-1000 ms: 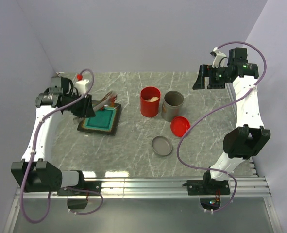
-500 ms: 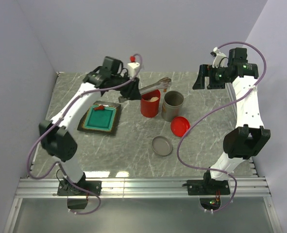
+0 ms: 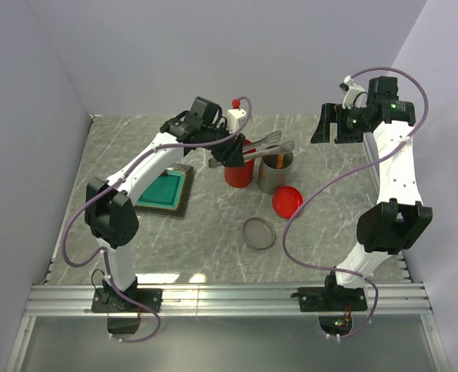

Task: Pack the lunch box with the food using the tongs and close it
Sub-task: Place the food into the lunch box, then pick up the food using the clamp

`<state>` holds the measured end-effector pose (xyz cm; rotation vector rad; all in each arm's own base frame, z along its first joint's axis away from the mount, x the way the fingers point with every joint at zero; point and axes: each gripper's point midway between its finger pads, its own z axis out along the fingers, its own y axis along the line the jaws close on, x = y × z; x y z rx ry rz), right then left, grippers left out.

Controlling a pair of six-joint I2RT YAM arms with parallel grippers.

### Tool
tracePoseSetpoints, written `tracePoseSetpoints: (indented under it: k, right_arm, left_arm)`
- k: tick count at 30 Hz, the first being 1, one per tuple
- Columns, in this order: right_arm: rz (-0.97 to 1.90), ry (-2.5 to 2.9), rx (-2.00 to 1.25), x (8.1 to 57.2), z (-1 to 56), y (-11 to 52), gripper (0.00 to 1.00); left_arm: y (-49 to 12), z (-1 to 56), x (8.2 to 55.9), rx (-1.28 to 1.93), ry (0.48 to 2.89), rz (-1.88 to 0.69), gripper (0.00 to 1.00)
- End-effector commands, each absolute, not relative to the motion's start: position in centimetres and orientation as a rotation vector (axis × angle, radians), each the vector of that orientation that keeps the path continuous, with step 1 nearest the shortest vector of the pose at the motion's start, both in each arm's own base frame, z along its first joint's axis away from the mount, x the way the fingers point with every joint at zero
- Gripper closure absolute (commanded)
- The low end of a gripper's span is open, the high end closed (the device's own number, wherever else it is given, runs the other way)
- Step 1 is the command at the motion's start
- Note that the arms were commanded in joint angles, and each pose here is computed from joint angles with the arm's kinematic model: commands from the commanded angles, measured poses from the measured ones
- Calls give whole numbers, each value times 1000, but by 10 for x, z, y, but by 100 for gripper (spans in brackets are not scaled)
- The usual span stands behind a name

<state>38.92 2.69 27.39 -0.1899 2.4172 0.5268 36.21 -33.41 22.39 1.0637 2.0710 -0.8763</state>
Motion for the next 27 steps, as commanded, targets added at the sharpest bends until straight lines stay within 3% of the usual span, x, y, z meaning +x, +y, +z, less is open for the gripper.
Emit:
tracePoseSetpoints:
  k: [1, 5, 9, 20, 27]
  right_arm:
    - [498, 2378, -207, 394, 290, 23, 0]
    - [508, 2376, -204, 394, 291, 23, 0]
    - [506, 2368, -219, 392, 293, 25, 0]
    - [523, 2377, -233, 389, 286, 26, 0]
    - [534, 2387, -233, 389, 282, 27, 0]
  left_arm:
    - [-340, 277, 372, 1032, 1926, -867, 45]
    - [-329, 301, 365, 1038, 1892, -843, 44]
    - [-277, 336, 361, 975, 1854, -815, 44]
    - [-75, 283, 355, 903, 2039, -421, 44]
    - [-3, 227, 344, 959, 2174, -260, 47]
